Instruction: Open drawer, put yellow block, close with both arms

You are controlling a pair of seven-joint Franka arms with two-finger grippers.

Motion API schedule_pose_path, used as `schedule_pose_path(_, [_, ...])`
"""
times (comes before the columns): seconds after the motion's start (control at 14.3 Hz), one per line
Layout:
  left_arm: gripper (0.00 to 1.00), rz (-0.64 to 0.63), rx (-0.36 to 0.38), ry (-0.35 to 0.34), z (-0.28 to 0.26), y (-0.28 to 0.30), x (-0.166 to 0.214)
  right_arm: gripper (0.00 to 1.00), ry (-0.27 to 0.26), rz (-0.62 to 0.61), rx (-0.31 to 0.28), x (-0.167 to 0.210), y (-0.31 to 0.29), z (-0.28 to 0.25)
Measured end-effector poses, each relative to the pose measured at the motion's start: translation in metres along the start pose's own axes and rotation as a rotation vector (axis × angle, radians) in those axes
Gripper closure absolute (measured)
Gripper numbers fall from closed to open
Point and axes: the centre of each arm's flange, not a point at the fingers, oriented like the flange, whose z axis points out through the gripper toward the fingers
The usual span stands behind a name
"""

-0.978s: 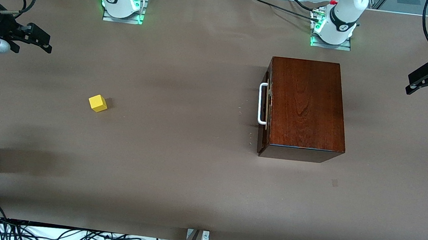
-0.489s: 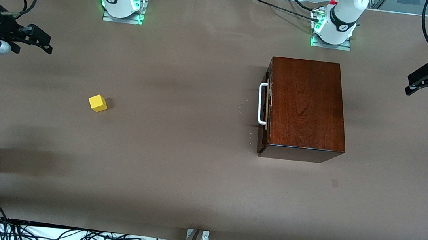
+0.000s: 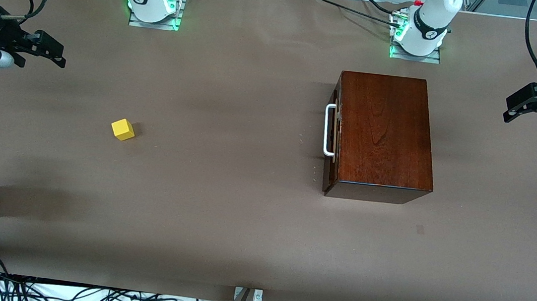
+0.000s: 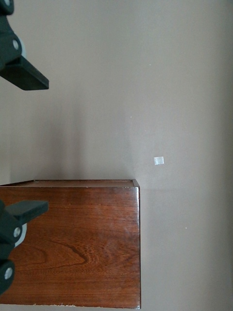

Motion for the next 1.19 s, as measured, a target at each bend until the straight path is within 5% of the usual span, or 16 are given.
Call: schedule_pose_path(1.19, [0.00,0.027,0.001,-0.009,0.004,0.015,0.001,0.00,0.000,0.000,0.000,0.001,0.000,0.001])
